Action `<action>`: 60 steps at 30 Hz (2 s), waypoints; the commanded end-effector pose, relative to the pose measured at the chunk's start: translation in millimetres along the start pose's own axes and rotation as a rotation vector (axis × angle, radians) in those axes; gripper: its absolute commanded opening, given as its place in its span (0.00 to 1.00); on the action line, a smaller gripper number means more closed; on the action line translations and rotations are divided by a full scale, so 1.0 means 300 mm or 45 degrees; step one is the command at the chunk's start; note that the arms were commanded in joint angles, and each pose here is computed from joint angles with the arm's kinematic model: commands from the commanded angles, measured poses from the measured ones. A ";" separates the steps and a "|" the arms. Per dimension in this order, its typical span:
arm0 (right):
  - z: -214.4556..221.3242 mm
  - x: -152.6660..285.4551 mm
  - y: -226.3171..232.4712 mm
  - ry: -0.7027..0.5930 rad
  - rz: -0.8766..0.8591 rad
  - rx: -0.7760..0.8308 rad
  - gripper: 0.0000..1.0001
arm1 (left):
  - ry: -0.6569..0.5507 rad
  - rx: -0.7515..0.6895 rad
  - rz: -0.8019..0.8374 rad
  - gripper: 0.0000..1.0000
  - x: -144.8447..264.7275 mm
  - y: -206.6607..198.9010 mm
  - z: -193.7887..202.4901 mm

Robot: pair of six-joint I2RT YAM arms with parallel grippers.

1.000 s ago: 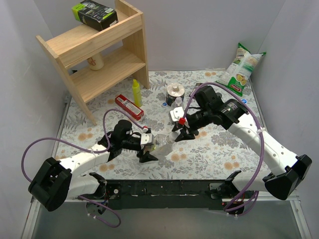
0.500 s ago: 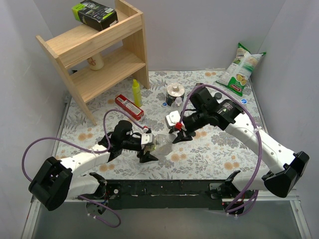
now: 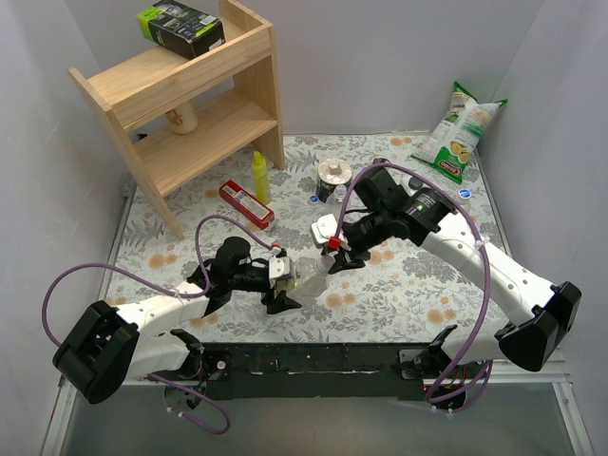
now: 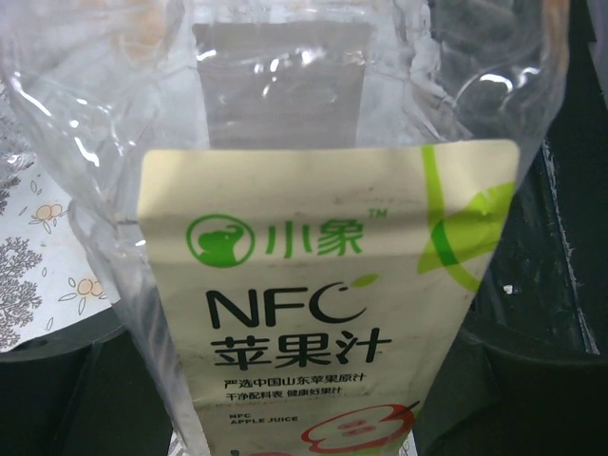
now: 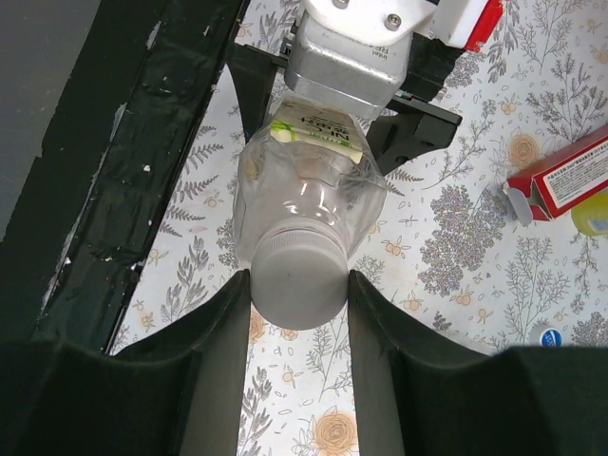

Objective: Screw on the bottle caps

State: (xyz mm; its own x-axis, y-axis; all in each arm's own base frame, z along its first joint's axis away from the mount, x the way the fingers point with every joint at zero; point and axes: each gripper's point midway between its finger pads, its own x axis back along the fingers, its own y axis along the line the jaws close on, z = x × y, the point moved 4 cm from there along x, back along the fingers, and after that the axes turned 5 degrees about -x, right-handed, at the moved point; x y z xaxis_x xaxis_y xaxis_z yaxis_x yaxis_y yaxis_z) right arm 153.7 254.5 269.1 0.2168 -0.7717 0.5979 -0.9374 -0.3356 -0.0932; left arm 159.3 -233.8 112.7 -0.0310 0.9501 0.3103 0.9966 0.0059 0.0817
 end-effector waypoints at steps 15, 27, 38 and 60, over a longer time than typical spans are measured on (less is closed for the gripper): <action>0.042 0.001 0.056 0.092 -0.112 -0.102 0.28 | -0.151 -0.150 -0.126 0.00 0.018 0.055 -0.113; 0.057 -0.038 0.032 0.050 -0.047 -0.206 0.26 | -0.220 -0.152 -0.141 0.00 0.010 0.086 -0.183; 0.104 -0.103 -0.016 0.135 -0.044 -0.538 0.24 | -0.220 -0.263 -0.381 0.00 0.025 0.206 -0.267; 0.052 -0.131 -0.170 0.013 0.060 -1.080 0.20 | -0.118 -0.166 -0.471 0.00 0.025 0.178 -0.174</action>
State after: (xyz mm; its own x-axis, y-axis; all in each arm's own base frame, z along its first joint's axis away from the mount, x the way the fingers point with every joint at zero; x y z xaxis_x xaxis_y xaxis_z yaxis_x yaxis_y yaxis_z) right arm 218.1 275.1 251.2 0.0394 -0.7723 0.6340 -0.8739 0.2811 0.3967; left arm 195.2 -222.2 106.3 -0.3487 0.8539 0.3863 0.9367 0.3316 0.1126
